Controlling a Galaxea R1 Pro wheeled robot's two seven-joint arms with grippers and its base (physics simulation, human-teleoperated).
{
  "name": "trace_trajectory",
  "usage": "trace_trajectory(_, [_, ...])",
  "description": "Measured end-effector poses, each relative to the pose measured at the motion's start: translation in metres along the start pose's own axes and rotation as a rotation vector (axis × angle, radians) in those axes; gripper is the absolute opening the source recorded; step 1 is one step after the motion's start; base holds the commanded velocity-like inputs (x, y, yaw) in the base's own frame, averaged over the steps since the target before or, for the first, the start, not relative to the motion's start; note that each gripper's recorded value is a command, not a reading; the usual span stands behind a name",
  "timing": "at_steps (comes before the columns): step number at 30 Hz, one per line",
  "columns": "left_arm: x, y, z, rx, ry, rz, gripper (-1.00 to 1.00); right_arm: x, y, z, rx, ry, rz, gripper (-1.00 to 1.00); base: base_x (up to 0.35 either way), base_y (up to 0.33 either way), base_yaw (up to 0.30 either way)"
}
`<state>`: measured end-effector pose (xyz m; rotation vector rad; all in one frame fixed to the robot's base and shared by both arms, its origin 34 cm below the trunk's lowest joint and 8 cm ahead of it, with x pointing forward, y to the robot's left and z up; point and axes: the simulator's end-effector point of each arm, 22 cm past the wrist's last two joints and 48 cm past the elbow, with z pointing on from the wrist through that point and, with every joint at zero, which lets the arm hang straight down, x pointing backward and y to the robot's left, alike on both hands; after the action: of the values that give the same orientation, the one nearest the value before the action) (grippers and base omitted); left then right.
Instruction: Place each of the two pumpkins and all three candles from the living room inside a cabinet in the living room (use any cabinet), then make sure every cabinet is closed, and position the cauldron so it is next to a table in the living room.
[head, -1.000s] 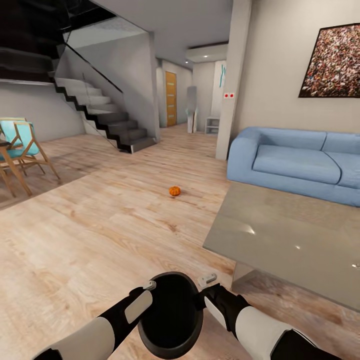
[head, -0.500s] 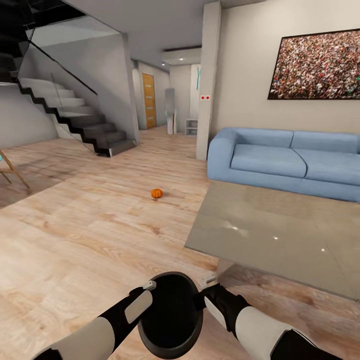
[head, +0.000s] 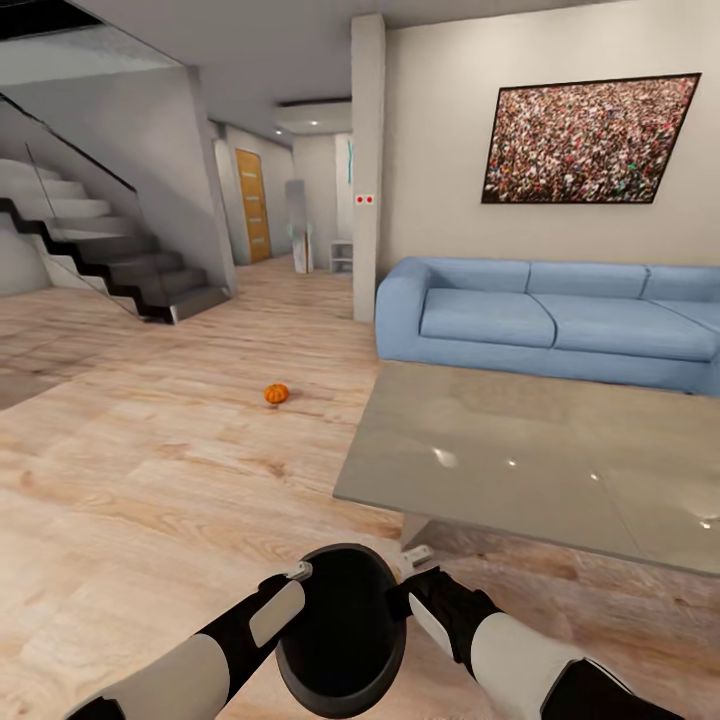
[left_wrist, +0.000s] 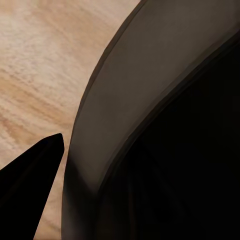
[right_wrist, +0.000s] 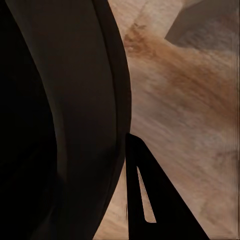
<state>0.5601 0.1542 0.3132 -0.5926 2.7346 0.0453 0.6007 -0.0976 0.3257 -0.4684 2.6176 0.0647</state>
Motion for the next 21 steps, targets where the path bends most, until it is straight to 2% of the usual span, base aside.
trace_trajectory(21, [-0.0048,-0.0015,-0.0052,0.006,-0.013,-0.001,-1.0,-0.0057,-0.0012,-0.005,0.005,-0.013,-0.002,-1.0,0.0,0.0,-0.268])
